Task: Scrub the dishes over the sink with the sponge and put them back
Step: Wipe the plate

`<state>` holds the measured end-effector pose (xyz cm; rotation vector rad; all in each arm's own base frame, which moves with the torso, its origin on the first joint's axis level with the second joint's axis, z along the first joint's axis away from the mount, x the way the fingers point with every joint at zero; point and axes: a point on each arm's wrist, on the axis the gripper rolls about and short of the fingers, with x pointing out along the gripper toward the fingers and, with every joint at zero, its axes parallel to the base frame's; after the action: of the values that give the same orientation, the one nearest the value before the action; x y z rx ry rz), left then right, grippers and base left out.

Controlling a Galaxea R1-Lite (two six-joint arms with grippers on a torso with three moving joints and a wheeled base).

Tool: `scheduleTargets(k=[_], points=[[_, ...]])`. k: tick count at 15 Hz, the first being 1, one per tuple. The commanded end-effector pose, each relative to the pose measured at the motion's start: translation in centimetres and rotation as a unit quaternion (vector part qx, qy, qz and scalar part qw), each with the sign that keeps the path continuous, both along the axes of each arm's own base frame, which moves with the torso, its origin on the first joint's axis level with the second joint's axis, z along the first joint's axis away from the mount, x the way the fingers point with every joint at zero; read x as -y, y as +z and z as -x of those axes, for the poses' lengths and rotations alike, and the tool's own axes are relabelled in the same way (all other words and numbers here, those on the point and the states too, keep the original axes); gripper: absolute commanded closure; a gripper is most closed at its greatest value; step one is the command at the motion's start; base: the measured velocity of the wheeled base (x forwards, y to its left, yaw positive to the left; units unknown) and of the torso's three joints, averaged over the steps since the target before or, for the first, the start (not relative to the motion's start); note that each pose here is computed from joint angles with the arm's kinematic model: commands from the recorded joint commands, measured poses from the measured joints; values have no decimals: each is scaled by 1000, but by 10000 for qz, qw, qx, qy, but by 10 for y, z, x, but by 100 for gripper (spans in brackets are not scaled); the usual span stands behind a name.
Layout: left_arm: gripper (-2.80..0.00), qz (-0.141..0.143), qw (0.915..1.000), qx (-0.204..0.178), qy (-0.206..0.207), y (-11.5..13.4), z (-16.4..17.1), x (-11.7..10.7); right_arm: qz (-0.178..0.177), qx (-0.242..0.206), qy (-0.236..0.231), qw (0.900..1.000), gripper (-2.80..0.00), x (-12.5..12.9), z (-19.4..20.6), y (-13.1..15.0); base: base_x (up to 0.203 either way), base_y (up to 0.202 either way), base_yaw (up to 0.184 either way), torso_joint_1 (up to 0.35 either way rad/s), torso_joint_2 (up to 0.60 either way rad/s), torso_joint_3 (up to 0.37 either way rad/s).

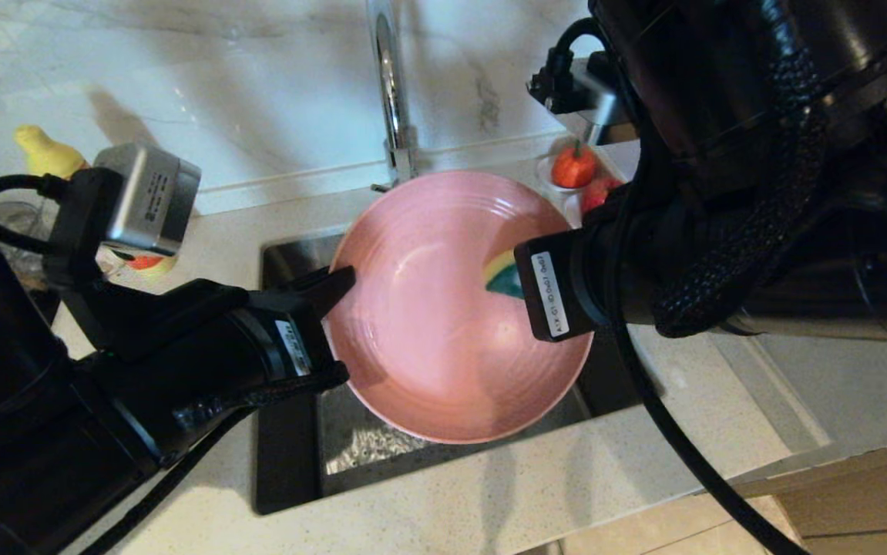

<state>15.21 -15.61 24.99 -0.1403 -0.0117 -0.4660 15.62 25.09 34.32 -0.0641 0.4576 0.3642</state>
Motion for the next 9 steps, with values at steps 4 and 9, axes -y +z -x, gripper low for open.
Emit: scheduleTargets(k=[4, 9], points=[[0, -106, 9999, -108, 3, -9, 0, 0, -77, 331, 312, 9989, 0, -12, 5, 10, 0, 0, 0, 0, 0, 0], [0, -147, 9997, -177, 4, -14, 0, 1, -152, 329, 764, 9964, 0, -19, 30, 14, 0, 0, 0, 0, 0, 0]])
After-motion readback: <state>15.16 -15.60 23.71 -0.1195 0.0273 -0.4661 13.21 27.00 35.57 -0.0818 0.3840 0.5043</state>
